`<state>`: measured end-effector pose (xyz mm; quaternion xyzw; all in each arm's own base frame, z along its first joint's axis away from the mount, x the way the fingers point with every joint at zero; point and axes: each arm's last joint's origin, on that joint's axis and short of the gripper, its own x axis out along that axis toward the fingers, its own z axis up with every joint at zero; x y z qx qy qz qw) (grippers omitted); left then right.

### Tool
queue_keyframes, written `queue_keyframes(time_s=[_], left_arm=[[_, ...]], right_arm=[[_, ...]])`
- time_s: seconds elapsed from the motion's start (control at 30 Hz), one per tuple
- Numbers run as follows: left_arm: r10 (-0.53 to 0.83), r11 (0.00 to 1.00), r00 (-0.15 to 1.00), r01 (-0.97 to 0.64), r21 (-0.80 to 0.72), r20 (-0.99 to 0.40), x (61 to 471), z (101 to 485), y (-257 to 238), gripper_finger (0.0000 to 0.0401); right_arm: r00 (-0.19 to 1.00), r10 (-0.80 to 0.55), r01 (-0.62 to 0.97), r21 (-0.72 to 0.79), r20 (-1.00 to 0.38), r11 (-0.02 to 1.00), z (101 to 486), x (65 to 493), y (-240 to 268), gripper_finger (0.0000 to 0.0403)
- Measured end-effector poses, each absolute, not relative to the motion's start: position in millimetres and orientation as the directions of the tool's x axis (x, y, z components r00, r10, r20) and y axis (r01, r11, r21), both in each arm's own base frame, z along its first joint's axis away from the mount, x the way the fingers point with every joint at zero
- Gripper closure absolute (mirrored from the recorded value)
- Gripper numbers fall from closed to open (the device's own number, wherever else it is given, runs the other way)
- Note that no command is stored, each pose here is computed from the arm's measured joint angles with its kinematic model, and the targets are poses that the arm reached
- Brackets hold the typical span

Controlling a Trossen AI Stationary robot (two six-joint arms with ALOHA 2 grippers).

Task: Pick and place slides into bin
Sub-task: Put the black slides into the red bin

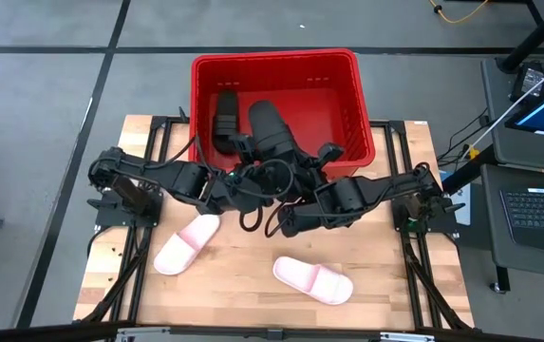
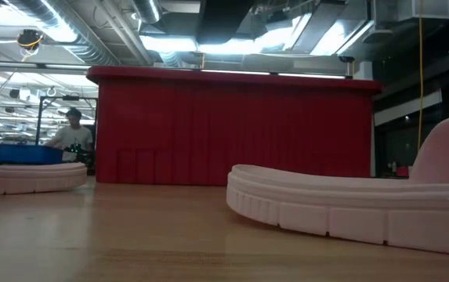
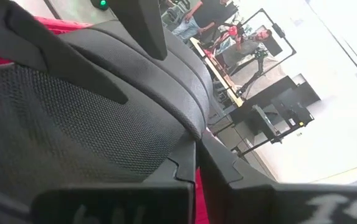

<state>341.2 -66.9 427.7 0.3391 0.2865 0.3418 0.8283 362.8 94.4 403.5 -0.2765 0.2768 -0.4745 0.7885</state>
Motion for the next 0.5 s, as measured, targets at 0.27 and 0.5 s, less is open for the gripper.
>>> queue_keyframes(time_s=[0.27, 0.5], left_arm=[[0.758, 0.545, 0.6, -0.367, 0.754, -0.256, 342.6, 427.6, -59.4, 0.0279], [0.759, 0.542, 0.591, -0.341, 0.768, -0.273, 341.6, 425.2, -57.3, 0.0282]], right_arm=[[0.409, -0.897, 0.604, -0.686, -0.171, 0.406, 405.7, 362.2, 98.5, 0.0395], [0.413, -0.894, 0.586, -0.701, -0.175, 0.407, 405.7, 362.4, 99.3, 0.0395]])
